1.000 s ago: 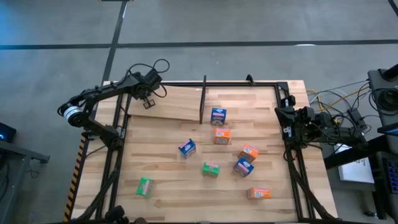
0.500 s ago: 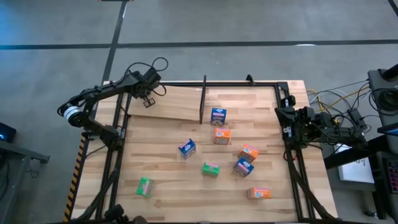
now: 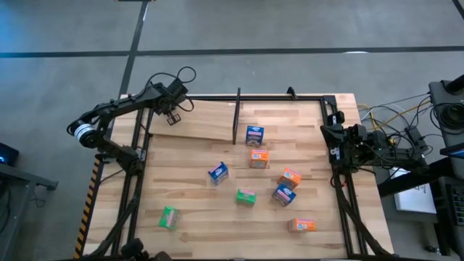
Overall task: Stack cereal on shelf
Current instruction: Put the top left green cereal box on the shelf
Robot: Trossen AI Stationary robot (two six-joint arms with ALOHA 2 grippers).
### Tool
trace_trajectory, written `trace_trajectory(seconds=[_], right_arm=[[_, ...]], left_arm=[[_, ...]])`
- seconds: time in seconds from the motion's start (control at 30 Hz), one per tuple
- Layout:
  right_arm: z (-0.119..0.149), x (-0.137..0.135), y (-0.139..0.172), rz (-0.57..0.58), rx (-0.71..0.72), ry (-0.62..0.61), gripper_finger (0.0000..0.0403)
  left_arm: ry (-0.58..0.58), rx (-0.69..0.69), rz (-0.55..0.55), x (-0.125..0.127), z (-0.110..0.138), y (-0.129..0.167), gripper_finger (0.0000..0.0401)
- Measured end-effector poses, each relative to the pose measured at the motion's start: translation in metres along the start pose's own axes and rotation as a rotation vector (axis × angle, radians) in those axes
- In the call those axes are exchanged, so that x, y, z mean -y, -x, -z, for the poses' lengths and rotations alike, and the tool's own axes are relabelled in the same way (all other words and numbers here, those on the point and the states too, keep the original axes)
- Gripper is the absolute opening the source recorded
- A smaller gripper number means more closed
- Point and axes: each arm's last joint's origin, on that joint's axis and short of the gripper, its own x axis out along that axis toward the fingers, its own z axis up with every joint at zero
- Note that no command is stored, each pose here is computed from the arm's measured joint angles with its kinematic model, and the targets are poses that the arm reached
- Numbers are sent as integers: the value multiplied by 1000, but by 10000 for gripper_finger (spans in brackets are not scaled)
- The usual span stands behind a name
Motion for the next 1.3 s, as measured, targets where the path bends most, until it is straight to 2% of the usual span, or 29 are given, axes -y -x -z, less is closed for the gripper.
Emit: trace_trajectory(seconds=[0.17,0.93,1.1,1.3], right_arm=[[0,0,0,0,0,0,9],[0,0,0,0,0,0,9],[0,0,0,0,0,0,9],[0,0,0,0,0,0,9]], left_arm=[[-7,-30,-52,-1,2,0,0],[-10,-31,-58,-2,2,1,0],[-9,-48,-107,-3,2,1,0],[0,-46,-106,-3,2,1,0]])
